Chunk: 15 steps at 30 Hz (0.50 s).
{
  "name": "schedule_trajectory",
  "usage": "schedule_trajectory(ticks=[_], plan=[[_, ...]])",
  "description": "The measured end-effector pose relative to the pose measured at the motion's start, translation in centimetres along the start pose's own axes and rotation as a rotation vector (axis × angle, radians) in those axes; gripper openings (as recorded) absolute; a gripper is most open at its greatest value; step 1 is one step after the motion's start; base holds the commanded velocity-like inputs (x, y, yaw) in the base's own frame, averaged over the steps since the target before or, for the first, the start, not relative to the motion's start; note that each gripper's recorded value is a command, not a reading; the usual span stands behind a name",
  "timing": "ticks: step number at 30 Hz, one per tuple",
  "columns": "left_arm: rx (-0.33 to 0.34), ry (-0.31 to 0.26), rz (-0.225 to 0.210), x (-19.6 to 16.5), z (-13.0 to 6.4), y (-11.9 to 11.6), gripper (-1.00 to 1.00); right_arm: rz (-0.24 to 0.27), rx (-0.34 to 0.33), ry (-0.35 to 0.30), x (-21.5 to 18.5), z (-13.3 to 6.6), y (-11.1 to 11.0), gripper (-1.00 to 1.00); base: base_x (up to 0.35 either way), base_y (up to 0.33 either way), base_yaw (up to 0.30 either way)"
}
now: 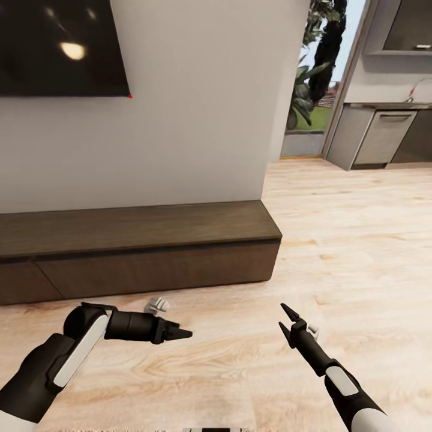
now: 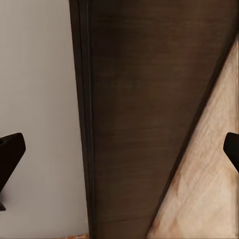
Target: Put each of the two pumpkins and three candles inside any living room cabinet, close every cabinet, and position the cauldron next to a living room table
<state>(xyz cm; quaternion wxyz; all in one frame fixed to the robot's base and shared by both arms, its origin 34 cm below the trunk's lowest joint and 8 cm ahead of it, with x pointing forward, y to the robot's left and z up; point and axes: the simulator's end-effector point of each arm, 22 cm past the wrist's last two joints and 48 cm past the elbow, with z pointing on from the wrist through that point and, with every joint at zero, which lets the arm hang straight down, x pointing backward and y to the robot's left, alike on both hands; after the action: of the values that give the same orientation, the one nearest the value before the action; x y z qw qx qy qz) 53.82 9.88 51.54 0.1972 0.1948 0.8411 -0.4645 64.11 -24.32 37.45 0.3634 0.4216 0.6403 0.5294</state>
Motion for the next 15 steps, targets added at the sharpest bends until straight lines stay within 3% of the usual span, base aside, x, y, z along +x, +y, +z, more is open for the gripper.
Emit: schedule_trajectory(ticks=[8,15], plan=[[0.102,0.003,-0.009,0.3,-0.9,-1.0,1.00,0.016,0.034,0.002,0.2,-0.2,-2.1,1.00,0.000,0.000,0.000],[0.144,-0.005,0.022,-0.2,-1.2,-2.6,1.00,0.025,0.043,0.006,0.3,-0.3,-2.5,1.00,0.000,0.000,0.000]])
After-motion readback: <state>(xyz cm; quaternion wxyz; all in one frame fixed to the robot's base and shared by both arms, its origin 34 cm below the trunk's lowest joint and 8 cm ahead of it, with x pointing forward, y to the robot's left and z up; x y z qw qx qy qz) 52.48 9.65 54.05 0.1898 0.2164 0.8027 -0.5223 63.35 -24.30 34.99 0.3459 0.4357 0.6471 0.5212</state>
